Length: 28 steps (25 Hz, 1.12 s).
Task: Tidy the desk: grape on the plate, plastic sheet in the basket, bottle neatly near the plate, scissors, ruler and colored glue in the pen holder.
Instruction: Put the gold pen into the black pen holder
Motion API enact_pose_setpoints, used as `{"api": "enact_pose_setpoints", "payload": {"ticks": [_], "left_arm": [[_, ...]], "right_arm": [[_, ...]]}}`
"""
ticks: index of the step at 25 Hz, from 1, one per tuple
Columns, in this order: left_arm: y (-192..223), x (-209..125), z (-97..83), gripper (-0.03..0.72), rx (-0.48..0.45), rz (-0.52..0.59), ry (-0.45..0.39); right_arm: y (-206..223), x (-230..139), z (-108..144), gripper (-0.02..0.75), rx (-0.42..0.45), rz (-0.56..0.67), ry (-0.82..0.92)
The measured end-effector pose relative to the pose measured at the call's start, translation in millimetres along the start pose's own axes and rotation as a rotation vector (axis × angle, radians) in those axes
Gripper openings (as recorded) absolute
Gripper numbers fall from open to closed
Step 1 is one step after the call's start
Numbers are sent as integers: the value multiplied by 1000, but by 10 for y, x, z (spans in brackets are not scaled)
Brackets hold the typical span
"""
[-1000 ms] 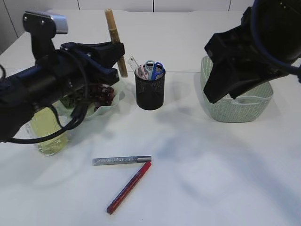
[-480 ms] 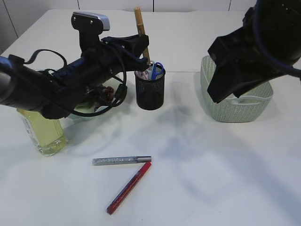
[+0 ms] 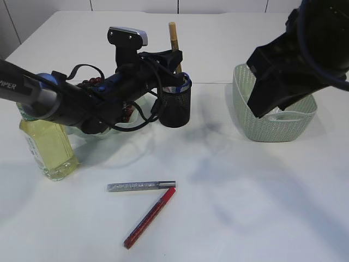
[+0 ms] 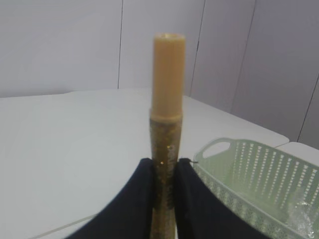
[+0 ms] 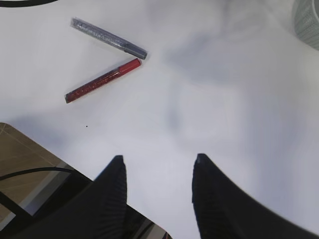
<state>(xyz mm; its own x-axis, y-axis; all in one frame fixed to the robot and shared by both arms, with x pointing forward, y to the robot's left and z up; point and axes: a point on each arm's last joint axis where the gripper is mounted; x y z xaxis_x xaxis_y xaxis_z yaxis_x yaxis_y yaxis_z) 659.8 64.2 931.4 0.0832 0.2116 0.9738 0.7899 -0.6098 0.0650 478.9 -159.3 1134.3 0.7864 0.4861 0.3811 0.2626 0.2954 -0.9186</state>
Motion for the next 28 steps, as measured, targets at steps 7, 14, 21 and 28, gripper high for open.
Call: {"api": "enact_pose_setpoints", "payload": {"ticks": [7,14,21,28], "left_arm": [[40,-69,33,89,22,50,2],[22,-87,136,99,58,89,1],[19,-83,151,151,61,88,1],[19,-85,151,171,62,89,1]], "right_arm": [[0,-2,-20,349,-22,3,-10],[0,-3,-21,349,-23,3,-10],[0,-3,-22,349,-24,3,-12],[0,-3,-27,349,-30,4,-14]]}}
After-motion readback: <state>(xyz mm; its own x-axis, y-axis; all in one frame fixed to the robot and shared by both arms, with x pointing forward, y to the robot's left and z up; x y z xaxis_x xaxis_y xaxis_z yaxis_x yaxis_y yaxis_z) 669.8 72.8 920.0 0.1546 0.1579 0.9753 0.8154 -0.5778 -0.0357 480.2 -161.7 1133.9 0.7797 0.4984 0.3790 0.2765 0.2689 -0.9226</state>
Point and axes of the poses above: a point on each arm's last joint axis where the gripper is mounted, y pointing out along that axis toward the gripper, z along the wrist's bending axis when the last joint is at zero, x = y × z, and after that the axes turned 5 degrees about -y, right-handed
